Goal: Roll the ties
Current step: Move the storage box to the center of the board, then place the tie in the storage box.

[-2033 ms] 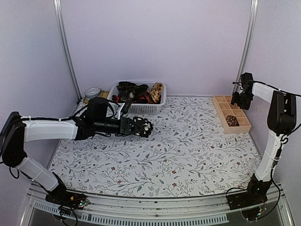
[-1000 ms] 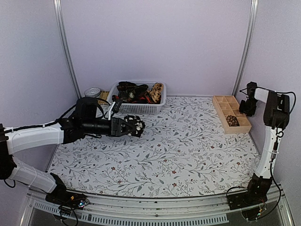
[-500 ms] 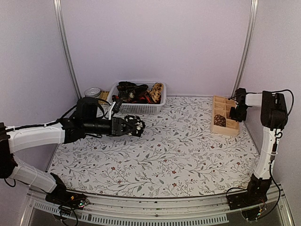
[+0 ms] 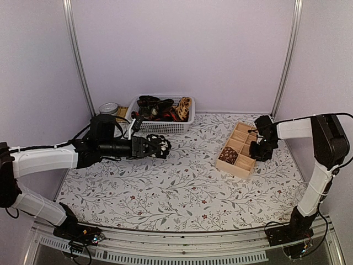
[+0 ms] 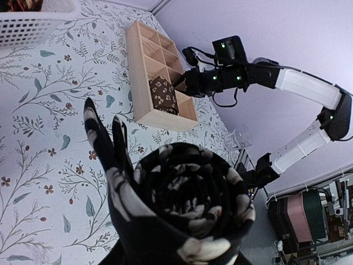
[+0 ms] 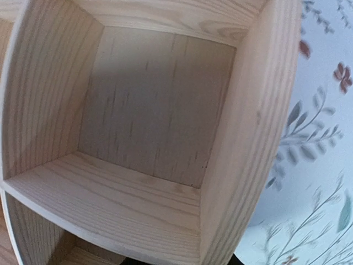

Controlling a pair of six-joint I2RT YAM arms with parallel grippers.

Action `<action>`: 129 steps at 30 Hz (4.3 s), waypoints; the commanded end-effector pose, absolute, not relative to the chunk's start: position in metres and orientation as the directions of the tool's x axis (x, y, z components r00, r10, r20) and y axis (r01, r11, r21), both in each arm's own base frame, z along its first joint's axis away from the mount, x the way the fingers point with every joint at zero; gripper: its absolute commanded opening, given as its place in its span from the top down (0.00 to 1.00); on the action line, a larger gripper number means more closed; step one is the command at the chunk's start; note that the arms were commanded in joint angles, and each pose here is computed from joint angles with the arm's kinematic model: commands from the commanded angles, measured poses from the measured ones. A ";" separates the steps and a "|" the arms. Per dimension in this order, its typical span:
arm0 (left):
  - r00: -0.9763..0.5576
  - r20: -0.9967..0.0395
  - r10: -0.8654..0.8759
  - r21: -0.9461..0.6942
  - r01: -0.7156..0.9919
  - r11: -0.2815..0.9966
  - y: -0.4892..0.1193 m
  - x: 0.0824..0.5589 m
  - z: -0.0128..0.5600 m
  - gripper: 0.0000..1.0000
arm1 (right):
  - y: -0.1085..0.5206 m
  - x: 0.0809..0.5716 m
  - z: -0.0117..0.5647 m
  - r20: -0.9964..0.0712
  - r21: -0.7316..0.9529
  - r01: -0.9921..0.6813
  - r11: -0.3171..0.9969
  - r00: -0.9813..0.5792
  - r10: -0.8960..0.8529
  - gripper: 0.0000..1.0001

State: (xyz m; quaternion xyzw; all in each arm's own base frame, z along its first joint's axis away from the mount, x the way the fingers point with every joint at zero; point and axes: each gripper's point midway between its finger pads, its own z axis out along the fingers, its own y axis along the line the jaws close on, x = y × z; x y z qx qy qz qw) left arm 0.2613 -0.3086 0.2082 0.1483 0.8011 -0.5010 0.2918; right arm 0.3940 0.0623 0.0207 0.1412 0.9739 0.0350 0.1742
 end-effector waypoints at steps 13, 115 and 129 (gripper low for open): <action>-0.789 -0.614 -0.009 -0.724 0.560 0.402 -0.360 0.301 0.220 1.00 | 0.212 0.282 0.057 -0.357 0.348 0.062 0.935 -0.914 0.194 0.72; -0.940 -0.171 0.296 -0.182 0.325 0.928 -0.428 0.354 0.016 0.71 | 0.207 0.243 0.179 -0.644 0.394 -0.217 0.893 -0.758 0.100 0.50; -0.933 -0.254 0.256 -0.256 0.320 0.912 -0.443 0.369 0.049 0.50 | 0.203 0.240 0.182 -0.653 0.405 -0.216 0.888 -0.748 0.116 0.50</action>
